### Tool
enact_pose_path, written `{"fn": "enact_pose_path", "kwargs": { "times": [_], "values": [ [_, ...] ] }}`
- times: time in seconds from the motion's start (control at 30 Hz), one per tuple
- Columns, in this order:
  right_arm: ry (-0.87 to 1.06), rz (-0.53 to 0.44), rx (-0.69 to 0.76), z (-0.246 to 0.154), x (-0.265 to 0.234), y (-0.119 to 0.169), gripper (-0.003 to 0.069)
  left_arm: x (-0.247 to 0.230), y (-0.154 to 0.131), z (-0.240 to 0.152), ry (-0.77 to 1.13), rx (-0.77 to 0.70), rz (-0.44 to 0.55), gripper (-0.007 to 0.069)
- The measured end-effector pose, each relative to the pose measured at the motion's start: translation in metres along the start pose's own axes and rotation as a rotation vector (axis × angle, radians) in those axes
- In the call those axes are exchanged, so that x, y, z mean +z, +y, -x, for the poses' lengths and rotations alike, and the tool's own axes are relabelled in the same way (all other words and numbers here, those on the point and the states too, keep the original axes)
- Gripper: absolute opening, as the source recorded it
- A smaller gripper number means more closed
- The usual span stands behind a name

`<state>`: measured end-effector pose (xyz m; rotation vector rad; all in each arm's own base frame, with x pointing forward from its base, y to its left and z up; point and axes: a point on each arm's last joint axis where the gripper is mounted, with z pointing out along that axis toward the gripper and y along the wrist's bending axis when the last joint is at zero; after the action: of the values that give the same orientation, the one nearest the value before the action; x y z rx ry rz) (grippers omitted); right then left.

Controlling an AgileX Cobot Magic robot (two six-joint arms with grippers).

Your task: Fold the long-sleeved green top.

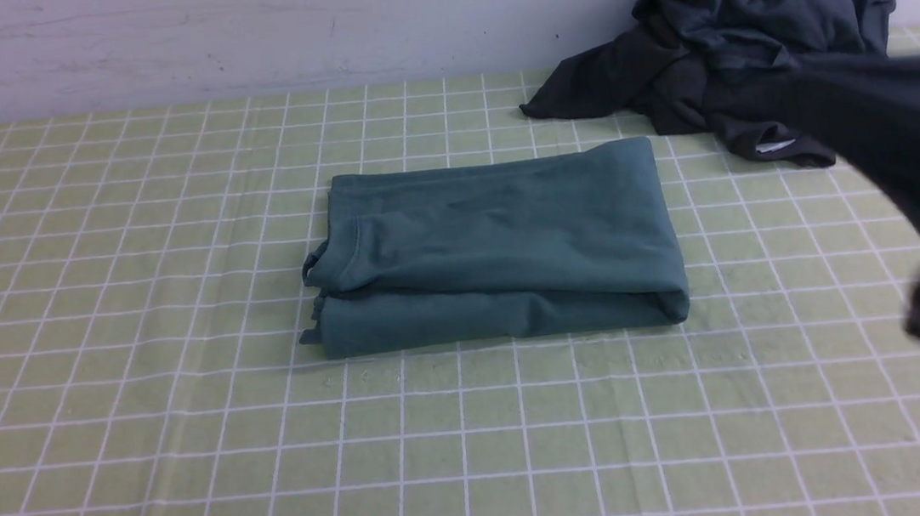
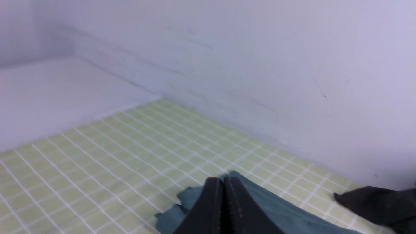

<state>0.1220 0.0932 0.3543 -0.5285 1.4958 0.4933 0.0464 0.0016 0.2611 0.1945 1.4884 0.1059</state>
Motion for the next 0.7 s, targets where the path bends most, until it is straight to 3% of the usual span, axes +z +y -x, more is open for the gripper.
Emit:
{"fn": "enact_pose_path", "kwargs": {
  "times": [0.2,0.7],
  "values": [
    [0.063,0.008,0.078,-0.054,-0.018,0.002,-0.0013,0.0,0.0,0.0,0.0,0.001,0.0,-0.0003],
    [0.22,-0.014,0.084,-0.077,-0.021,0.001,-0.0013,0.0,0.0,0.0,0.0,0.001,0.001,-0.0003]
  ]
}}
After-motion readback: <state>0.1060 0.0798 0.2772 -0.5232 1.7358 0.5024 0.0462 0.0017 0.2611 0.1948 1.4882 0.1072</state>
